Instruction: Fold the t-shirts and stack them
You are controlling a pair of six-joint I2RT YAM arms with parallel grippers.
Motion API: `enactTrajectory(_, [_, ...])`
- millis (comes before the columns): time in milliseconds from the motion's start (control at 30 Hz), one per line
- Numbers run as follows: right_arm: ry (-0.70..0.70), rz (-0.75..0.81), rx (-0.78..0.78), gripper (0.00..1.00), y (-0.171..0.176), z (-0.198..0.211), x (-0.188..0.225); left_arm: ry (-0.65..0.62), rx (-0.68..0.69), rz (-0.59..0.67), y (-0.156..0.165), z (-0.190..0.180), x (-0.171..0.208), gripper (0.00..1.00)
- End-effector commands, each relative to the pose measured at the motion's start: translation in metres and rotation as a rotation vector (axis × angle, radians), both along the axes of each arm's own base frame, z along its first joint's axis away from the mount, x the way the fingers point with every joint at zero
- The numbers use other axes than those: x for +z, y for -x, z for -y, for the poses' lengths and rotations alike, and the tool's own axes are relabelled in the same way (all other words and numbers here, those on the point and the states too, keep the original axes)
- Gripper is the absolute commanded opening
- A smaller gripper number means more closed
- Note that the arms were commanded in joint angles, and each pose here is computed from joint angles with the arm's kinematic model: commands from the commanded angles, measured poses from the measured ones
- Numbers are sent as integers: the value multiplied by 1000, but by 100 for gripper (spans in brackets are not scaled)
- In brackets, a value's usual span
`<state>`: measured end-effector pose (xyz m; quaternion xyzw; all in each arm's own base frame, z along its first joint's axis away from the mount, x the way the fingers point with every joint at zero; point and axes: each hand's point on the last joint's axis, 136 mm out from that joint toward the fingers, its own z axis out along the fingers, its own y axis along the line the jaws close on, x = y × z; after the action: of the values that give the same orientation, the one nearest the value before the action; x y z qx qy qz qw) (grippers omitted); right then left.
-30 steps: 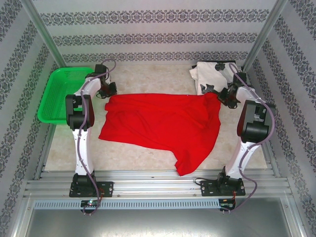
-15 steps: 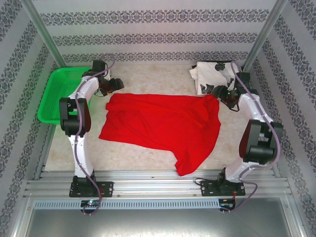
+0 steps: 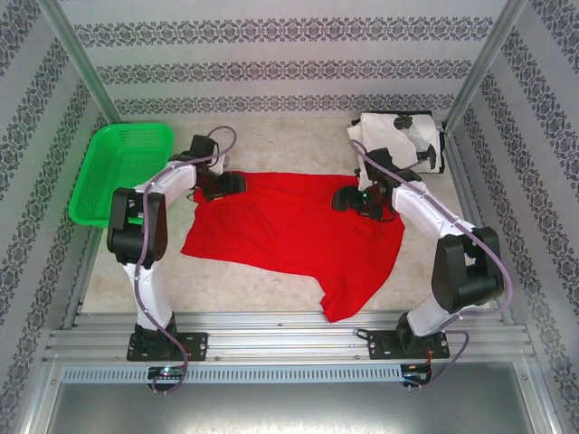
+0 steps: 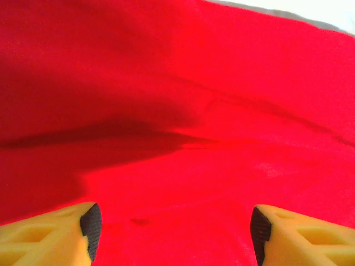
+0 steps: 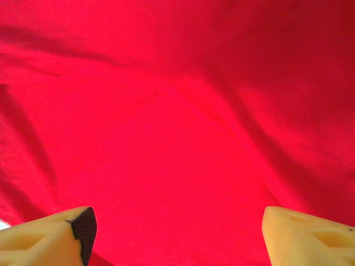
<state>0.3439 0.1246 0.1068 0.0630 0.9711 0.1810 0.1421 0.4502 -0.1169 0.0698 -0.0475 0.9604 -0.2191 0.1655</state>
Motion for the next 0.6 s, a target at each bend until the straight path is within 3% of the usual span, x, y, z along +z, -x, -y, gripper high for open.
enactTrajectory(0, [191, -81, -15, 78, 27, 33, -9, 9, -9, 115, -7, 0, 35, 72])
enactTrajectory(133, [211, -112, 0, 77, 36, 34, -13, 3, -10, 108, -3, 4, 31, 72])
enactTrajectory(267, [346, -186, -54, 75, 50, 63, -21, 2, -5, 109, -3, 5, 31, 72])
enactTrajectory(433, [158, -129, -155, 72, 39, 55, -20, 11, -1, 108, -5, 7, 30, 71])
enactTrajectory(567, [130, -120, -85, 69, 39, 40, -19, -1, 6, 102, -3, 4, 27, 71])
